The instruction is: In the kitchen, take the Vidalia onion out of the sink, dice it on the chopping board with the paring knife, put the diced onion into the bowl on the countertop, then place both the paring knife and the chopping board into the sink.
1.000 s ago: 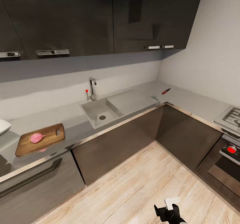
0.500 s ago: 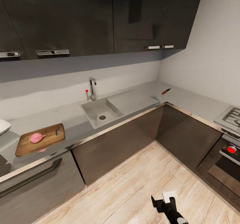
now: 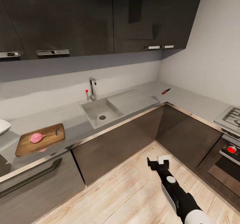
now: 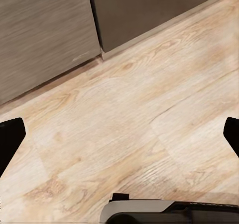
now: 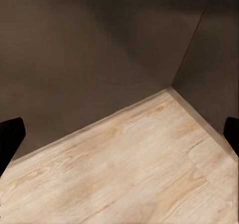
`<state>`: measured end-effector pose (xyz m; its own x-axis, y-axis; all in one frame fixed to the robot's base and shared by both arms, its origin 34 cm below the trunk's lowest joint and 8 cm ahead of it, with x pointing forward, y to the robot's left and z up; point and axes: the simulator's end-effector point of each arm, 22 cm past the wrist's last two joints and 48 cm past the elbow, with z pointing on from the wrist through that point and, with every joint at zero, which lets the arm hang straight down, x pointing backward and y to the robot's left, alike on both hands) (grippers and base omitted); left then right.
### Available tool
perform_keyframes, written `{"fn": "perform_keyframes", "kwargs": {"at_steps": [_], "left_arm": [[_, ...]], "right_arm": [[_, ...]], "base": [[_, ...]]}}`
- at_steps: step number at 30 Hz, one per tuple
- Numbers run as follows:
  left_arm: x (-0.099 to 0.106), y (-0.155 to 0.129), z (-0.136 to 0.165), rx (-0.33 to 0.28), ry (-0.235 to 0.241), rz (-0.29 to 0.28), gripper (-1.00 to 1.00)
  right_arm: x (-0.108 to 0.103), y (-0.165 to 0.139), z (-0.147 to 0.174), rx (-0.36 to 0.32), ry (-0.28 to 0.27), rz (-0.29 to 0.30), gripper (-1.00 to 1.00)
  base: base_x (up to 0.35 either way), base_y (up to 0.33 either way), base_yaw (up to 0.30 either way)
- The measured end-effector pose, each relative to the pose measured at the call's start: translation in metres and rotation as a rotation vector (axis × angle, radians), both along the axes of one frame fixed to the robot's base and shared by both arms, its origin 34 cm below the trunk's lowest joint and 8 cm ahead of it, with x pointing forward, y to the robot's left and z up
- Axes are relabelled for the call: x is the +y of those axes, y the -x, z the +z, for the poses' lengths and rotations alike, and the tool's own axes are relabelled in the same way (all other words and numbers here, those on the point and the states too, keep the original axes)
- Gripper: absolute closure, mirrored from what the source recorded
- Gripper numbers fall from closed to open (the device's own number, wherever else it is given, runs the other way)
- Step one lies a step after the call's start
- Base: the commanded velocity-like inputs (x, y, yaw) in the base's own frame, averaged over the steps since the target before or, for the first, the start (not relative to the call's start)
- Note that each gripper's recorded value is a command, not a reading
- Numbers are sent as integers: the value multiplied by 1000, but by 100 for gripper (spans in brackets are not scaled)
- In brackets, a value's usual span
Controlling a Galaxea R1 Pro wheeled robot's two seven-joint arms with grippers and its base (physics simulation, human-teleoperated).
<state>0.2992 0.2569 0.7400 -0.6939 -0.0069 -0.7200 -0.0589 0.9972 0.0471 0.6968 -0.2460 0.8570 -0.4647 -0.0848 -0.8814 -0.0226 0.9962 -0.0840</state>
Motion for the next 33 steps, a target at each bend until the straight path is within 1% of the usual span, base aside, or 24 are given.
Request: {"fn": "perform_keyframes", "kwargs": {"at_steps": [3, 5, 7, 8, 10, 14, 17, 20, 21, 24, 26, 28, 30, 31, 33], "left_arm": [[-1, 2, -2, 6, 0, -1, -100], [-1, 3, -2, 8, 0, -2, -100], [-1, 3, -2, 9, 1, -2, -100], [-1, 3, -2, 9, 1, -3, -100], [-2, 3, -2, 9, 1, -3, -100], [-2, 3, -2, 8, 1, -3, -100], [-2, 4, -3, 10, 2, -4, -100], [-4, 4, -3, 11, 4, -4, -100], [-4, 4, -3, 11, 4, -4, -100], [-4, 4, -3, 11, 4, -4, -100], [-4, 4, -3, 10, 4, -4, -100], [-4, 4, -3, 10, 4, -4, -100], [-4, 4, -2, 9, 4, -4, -100], [-4, 4, -2, 9, 4, -4, -100], [-4, 4, -2, 9, 4, -4, -100]], "right_arm": [[2, -15, 23, 10, 3, -1, -100], [2, -28, 42, 2, 9, -10, -100], [-3, -42, 61, -11, 21, -31, -100], [-9, -56, 80, -31, 37, -61, -100], [-14, -78, 110, -68, 48, -94, -100], [-16, -100, 142, -98, 54, -113, -100], [-18, -126, 178, -111, 63, -122, -100], [-21, -158, 224, -139, 71, -132, -100], [-22, -166, 234, -143, 74, -135, -100], [-25, -183, 260, -165, 76, -141, -100], [-25, -187, 269, -174, 76, -142, -100], [-26, -189, 270, -164, 79, -144, -100], [-28, -191, 271, -139, 86, -147, -100], [-29, -195, 278, -135, 88, -149, -100], [-30, -204, 301, -150, 90, -152, -100]], "base": [[0, 0, 0], [0, 0, 0], [0, 0, 0], [0, 0, 0], [0, 0, 0], [0, 0, 0], [0, -9, 0], [0, -96, 0], [0, -158, 0], [28, -199, 0], [120, -241, 0], [167, -253, 0], [190, -257, 0], [199, -259, 0], [203, -259, 0]]}}
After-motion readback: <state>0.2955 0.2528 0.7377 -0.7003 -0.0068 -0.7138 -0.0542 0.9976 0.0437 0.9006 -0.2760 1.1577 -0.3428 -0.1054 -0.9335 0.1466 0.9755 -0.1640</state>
